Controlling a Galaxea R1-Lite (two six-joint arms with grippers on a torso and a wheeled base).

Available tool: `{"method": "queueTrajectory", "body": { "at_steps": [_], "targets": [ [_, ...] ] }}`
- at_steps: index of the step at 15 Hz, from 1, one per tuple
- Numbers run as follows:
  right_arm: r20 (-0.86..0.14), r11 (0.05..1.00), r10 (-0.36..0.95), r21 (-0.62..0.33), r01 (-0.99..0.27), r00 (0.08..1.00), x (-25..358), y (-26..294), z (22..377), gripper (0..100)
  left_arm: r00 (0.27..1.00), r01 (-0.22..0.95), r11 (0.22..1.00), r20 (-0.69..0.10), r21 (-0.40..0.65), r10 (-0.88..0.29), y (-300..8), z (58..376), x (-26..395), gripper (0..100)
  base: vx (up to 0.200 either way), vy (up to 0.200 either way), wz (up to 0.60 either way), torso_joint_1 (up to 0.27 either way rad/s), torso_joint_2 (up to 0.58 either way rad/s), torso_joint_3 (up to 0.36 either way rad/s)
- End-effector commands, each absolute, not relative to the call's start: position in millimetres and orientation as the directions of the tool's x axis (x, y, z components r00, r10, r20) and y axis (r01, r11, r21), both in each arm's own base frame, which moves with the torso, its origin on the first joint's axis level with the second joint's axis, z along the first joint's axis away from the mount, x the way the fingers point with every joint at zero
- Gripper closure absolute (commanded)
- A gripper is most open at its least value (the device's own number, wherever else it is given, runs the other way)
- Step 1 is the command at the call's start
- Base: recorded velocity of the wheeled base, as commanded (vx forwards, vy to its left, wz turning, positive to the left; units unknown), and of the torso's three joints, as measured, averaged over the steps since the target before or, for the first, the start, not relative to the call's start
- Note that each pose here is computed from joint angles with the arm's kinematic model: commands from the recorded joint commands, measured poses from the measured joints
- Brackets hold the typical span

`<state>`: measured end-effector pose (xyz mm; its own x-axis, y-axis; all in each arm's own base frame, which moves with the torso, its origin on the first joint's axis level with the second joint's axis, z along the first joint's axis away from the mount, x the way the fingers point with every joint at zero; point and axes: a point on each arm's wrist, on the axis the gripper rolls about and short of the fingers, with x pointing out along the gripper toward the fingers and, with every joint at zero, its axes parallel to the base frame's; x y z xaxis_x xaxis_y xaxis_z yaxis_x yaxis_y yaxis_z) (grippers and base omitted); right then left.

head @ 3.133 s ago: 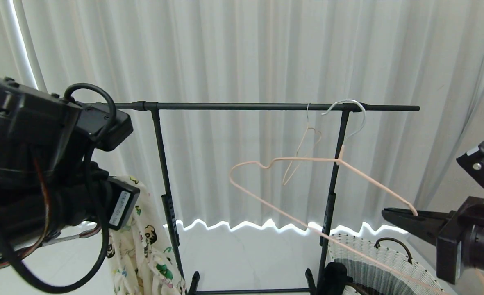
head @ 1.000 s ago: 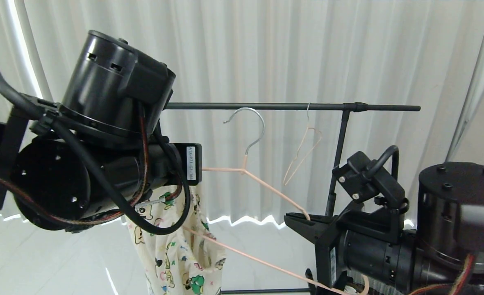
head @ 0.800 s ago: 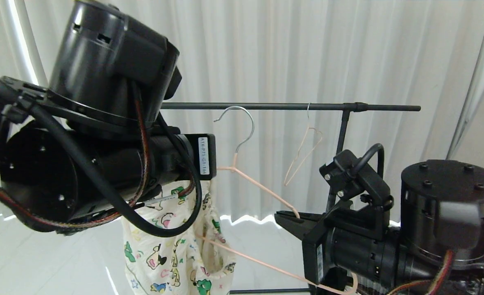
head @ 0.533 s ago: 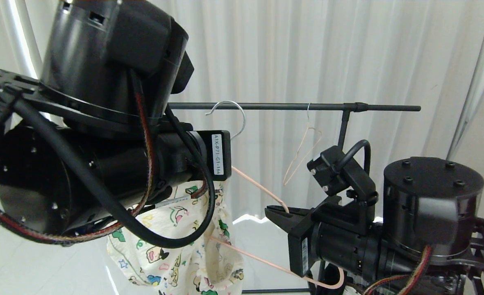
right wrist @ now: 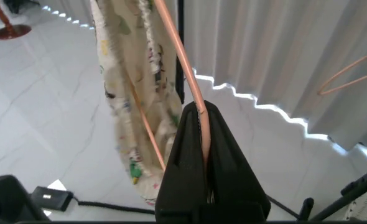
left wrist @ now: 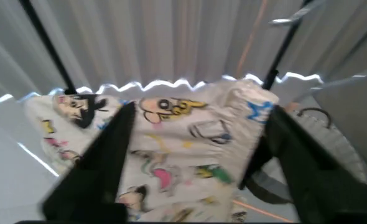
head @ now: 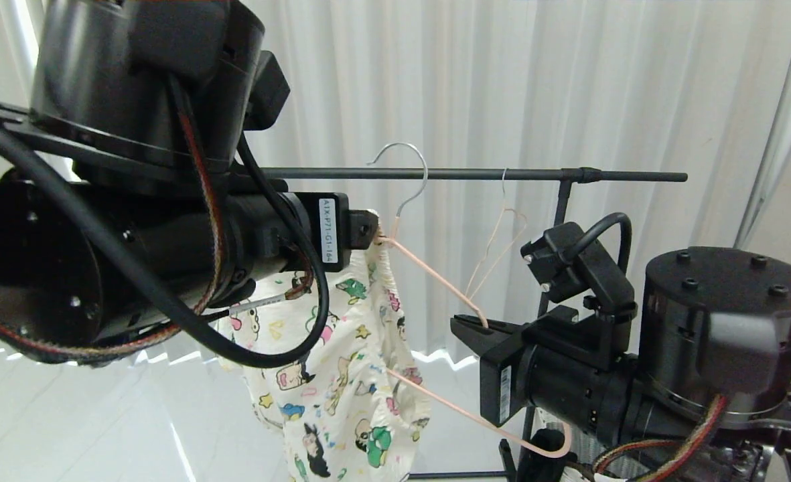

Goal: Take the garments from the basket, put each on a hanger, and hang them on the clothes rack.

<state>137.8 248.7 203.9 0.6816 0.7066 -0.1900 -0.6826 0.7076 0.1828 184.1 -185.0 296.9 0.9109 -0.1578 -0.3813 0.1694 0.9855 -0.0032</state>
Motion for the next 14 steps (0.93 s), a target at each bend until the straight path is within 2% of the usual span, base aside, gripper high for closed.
{"method": "queueTrajectory", "body": {
  "at_steps": [1, 6, 9, 11, 14],
  "targets": [
    [-0.159, 0.714, 0.7, 0.19, -0.674, 0.697, 135, 242, 213, 100, 0.918, 0.156, 0.988, -0.37, 0.005, -0.143, -179, 300, 185, 0, 0.0, 0.0, 0.0, 0.0, 0.0, 0.0],
    [-0.099, 0.747, 0.659, 0.201, -0.634, 0.746, 143, 233, 223, 100, 0.906, 0.216, 0.976, -0.374, 0.011, -0.196, -185, 298, 170, 0, 0.0, 0.0, 0.0, 0.0, 0.0, 0.0],
    [-0.08, 0.767, 0.633, 0.204, -0.609, 0.77, 149, 224, 227, 100, 0.873, 0.306, 0.951, -0.413, 0.045, -0.261, -187, 282, 145, 0, 0.0, 0.0, 0.0, 0.0, 0.0, 0.0],
    [-0.065, 0.777, 0.619, 0.196, -0.599, 0.782, 149, 215, 231, 100, 0.866, 0.316, 0.947, -0.426, 0.062, -0.262, -177, 275, 135, 0, 0.0, 0.0, 0.0, 0.0, 0.0, 0.0],
    [-0.109, 0.779, 0.626, 0.142, -0.611, 0.773, 135, 197, 215, 100, 0.869, 0.334, 0.936, -0.42, 0.107, -0.262, -158, 269, 126, 0, 0.0, 0.0, 0.0, 0.0, 0.0, 0.0]
  ]
}}
